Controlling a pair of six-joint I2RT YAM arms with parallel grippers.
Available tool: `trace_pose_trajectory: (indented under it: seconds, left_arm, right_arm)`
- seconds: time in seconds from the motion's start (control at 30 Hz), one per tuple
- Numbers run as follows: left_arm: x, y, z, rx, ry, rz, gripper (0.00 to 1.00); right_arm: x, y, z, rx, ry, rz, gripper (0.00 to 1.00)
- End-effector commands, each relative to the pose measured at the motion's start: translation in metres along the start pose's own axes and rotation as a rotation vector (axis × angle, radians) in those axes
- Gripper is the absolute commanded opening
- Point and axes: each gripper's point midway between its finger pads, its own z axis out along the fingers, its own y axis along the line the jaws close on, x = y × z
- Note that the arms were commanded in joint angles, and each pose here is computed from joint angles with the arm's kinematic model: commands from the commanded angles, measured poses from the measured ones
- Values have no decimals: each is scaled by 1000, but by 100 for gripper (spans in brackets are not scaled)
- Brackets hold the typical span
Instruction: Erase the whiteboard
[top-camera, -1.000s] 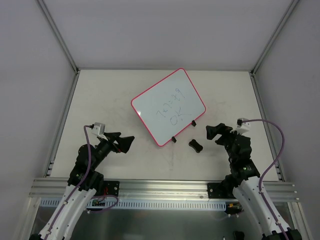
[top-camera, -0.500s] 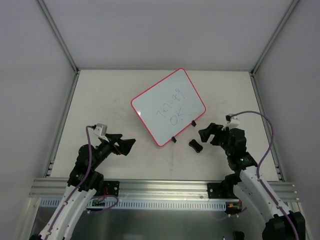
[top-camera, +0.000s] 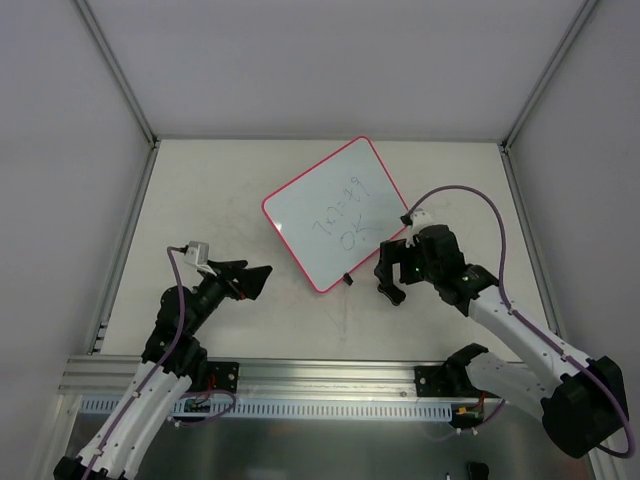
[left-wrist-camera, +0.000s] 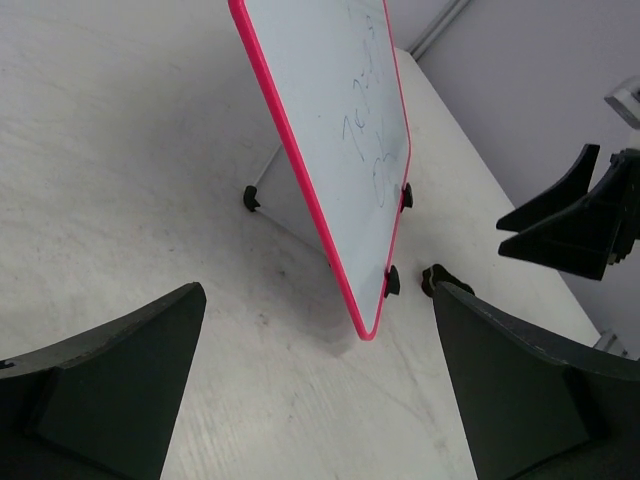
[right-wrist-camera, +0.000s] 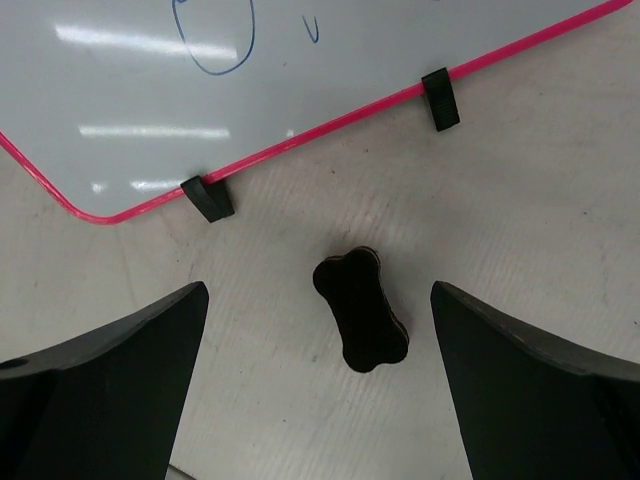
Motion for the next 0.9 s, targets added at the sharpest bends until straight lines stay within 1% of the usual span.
trace_pose_trajectory:
  seconds: [0.0, 0.03, 0.07, 0.13, 0.17, 0.2, 0.23, 0.27, 0.33, 0.4, 0.47, 0.53, 0.6, 0.87]
  left_arm:
    - [-26, -4, 12, 23, -132, -52, 99]
    - [-27, -4, 14, 26, -143, -52, 99]
    - [-36, -8, 16, 52, -187, -46, 99]
    - [-33, 0, 22, 23, -187, -53, 99]
    - [-32, 2, 25, 22, -188, -52, 99]
    - [-41, -3, 26, 42, -227, -42, 99]
    - [-35, 2, 31, 27, -202, -42, 99]
    - [-37, 1, 33, 31, -205, -38, 99]
    - [-37, 1, 39, 41, -205, -39, 99]
    - [-40, -3, 41, 57, -210, -37, 99]
    - [-42, -3, 45, 58, -213, -37, 99]
    - [-44, -3, 46, 57, -223, -36, 99]
    - [-48, -3, 46, 57, -236, -31, 99]
    - [-54, -1, 41, 33, -262, 10, 99]
  right_arm:
    - [9, -2, -11, 44, 115, -87, 99]
    - [11, -2, -12, 47, 135, -104, 99]
    - [14, -11, -13, 99, 149, -117, 99]
    - [19, -12, -13, 89, 151, -156, 99]
    - [14, -8, -10, 69, 113, -168, 99]
    - [15, -6, -9, 51, 94, -176, 99]
    - [19, -6, -9, 38, 80, -195, 99]
    - [16, -6, -8, 40, 59, -195, 99]
    - [17, -8, -8, 48, 59, -198, 99]
    - [21, -7, -7, 37, 83, -197, 99]
    - [32, 9, -3, -57, 142, -193, 99]
    - [38, 18, 2, -108, 170, -181, 99]
    - [43, 19, 8, -115, 193, -167, 99]
    - [43, 4, 22, 18, 231, -133, 99]
